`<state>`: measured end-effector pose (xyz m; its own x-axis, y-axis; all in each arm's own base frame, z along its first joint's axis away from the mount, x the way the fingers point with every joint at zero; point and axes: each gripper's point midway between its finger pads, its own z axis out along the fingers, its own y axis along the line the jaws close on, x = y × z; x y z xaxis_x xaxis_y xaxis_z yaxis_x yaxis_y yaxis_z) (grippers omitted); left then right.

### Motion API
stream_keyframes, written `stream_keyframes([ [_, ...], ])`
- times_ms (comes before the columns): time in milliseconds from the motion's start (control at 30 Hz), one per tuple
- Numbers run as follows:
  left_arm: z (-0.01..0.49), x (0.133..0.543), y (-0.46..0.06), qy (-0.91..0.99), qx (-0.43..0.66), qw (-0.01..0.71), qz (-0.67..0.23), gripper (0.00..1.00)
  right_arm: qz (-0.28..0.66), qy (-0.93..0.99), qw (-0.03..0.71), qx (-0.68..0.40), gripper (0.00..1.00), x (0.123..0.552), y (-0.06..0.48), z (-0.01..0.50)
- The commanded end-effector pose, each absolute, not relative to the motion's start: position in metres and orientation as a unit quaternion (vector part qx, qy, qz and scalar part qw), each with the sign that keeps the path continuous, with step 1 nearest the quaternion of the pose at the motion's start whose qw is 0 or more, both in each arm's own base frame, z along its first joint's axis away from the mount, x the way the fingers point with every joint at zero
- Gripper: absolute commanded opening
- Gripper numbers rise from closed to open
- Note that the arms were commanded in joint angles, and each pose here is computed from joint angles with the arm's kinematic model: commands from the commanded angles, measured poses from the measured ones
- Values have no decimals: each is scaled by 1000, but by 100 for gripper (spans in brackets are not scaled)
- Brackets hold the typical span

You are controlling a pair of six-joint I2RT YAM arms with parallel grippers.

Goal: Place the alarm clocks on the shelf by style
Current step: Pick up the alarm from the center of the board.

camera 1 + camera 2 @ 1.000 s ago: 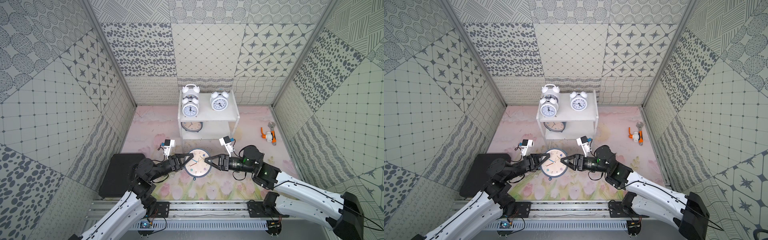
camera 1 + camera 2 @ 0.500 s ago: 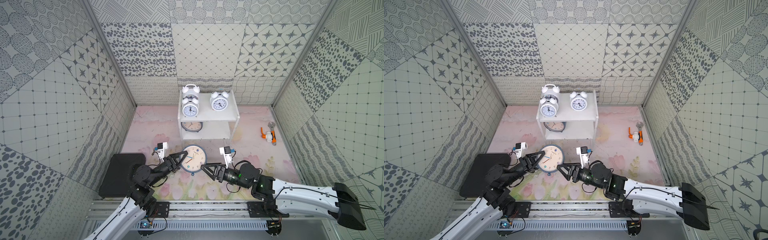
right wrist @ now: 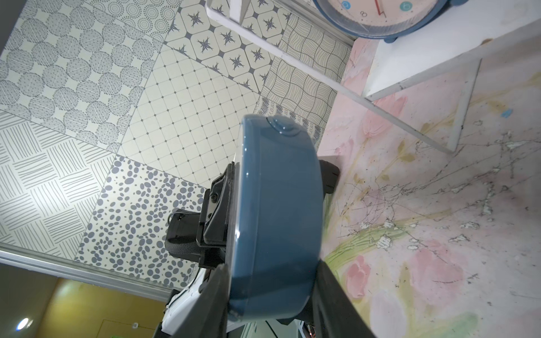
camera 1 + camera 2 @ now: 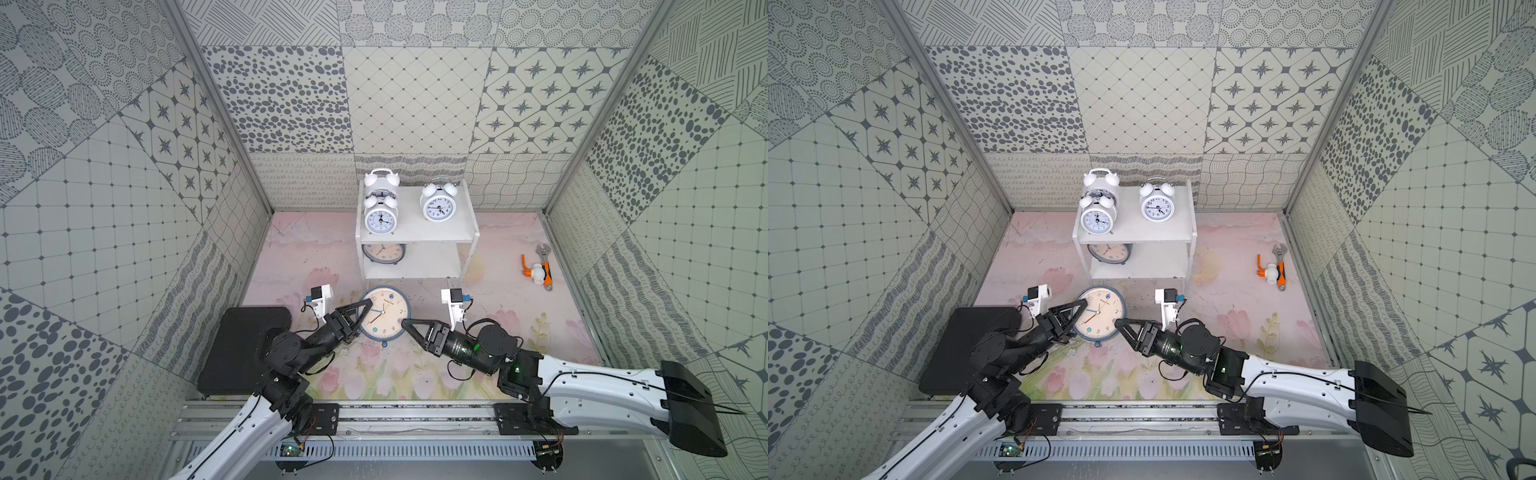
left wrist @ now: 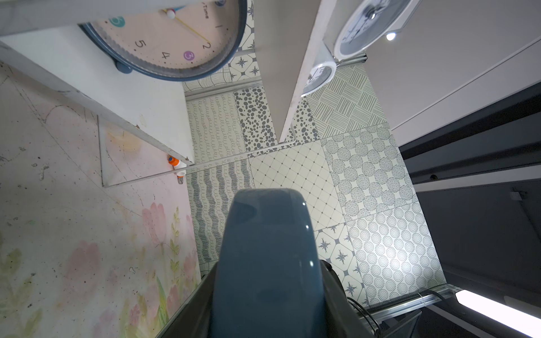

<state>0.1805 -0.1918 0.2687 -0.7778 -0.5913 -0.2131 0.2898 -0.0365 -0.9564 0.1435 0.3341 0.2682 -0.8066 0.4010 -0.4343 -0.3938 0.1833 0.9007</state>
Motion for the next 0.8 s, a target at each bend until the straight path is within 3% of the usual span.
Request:
stream_keyframes([
  [0,287,171,-193,597,-95,314,-732,34,665,676,318,-28,35,137,339,292],
  [133,283,164,-200,617,-64,303,-723,67,659,689,301,-32,32,141,330,295],
  [233,291,155,-203,626,-35,299,-720,81,651,708,270,-42,31,145,320,297],
  [367,305,143,-206,628,9,300,-717,80,644,722,245,-53,30,147,306,299],
  [533,310,137,-211,632,32,289,-718,62,632,733,243,-58,31,147,296,303],
  [767,309,139,-215,634,38,282,-719,46,637,730,240,-66,31,149,302,307],
])
